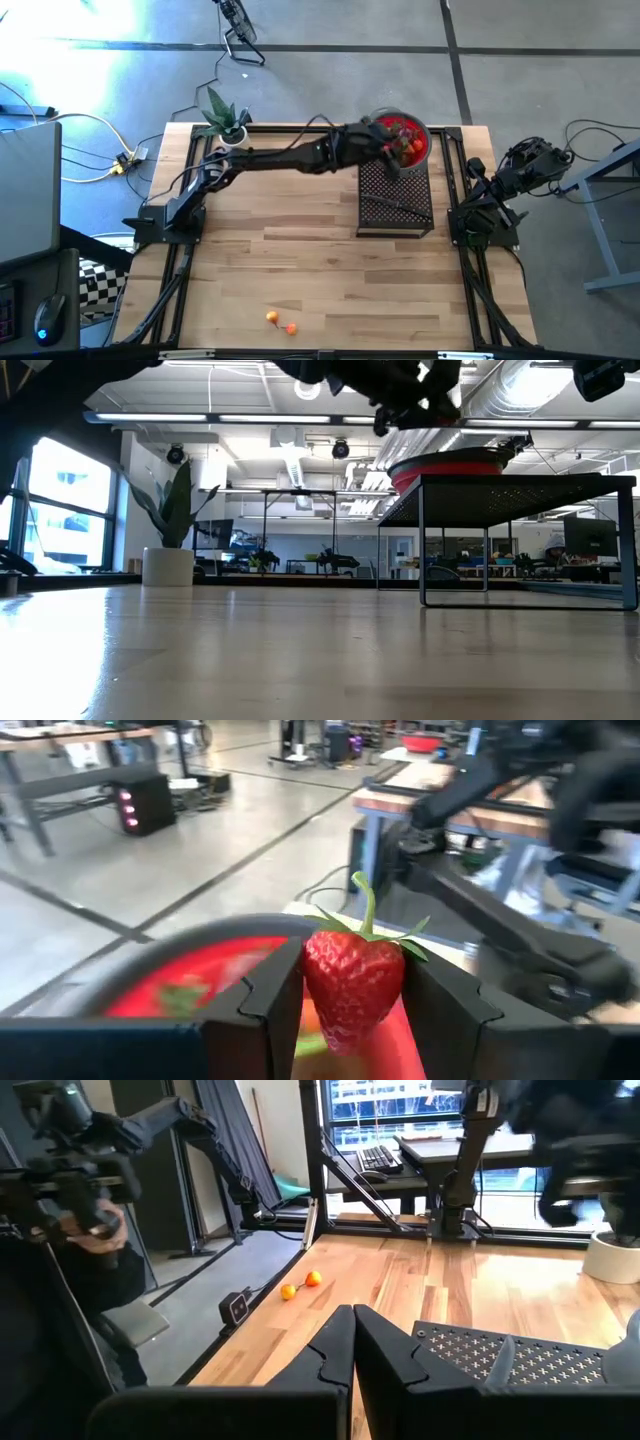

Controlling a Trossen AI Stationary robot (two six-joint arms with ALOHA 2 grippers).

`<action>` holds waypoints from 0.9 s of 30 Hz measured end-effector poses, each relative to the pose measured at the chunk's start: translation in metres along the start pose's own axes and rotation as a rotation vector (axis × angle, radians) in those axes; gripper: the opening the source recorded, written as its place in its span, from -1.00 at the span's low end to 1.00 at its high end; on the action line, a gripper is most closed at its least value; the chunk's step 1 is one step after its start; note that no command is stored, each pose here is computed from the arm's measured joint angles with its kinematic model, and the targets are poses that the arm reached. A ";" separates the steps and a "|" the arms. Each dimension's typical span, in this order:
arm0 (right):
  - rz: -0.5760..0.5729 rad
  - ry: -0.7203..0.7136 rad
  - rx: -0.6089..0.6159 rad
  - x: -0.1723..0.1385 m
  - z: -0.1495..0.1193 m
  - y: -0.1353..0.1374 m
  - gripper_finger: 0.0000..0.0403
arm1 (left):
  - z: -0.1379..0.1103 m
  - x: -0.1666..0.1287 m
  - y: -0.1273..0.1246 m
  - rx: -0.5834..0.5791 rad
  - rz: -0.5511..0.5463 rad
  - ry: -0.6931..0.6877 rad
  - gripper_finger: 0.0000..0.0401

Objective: Pick & Place Fruit
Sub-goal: Put the strawberry into the strainer bowl on the shelf

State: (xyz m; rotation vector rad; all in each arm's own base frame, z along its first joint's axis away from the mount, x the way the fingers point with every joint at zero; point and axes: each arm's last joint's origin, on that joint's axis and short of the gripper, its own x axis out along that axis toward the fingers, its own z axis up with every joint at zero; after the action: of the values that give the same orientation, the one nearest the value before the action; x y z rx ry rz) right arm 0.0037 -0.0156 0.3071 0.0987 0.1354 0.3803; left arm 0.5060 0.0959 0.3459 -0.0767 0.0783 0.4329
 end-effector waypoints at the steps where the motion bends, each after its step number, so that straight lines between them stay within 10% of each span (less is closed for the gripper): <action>1: 0.000 0.000 0.000 0.000 0.000 0.000 -0.99 | 0.000 0.002 0.007 -0.001 0.014 0.000 -0.28; 14: -0.001 0.002 -0.002 0.000 0.000 0.000 -0.99 | 0.003 0.013 0.070 -0.126 0.042 0.018 -0.27; 27: -0.001 0.002 -0.002 0.000 0.000 0.000 -0.99 | 0.000 0.013 0.070 -0.114 0.026 0.050 -0.02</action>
State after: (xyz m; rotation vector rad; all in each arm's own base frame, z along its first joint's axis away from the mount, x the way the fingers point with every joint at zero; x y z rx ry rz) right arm 0.0036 -0.0156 0.3068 0.0966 0.1374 0.3797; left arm 0.4881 0.1646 0.3410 -0.1984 0.1037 0.4609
